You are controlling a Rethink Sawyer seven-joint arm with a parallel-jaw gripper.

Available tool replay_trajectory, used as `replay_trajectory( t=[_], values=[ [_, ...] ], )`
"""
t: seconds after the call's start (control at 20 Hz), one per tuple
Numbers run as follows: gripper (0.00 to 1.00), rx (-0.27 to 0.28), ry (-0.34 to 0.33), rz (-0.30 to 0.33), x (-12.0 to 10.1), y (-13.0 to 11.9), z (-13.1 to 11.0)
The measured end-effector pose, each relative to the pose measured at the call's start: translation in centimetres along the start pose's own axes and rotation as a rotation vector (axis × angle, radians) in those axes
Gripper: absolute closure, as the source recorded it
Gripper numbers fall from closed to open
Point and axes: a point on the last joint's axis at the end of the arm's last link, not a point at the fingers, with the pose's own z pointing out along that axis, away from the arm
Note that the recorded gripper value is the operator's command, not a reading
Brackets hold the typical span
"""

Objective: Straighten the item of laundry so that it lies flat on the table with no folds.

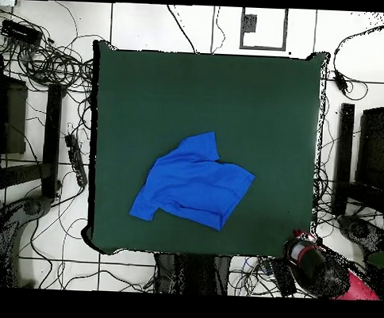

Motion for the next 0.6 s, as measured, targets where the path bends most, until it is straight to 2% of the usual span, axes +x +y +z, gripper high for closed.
replay_trajectory(
  t=[0.15, 0.3, 0.45, 0.6],
  values=[
    [0.00, -0.004, 0.014, -0.009, 1.1, 0.6, 2.1],
    [0.00, 0.009, 0.024, -0.001, 2.1, 0.5, 2.6],
    [0.00, 0.025, 0.015, 0.019, 3.9, 1.1, 2.5],
    [0.00, 0.020, 0.005, 0.023, 5.5, 2.1, 1.9]
  ],
)
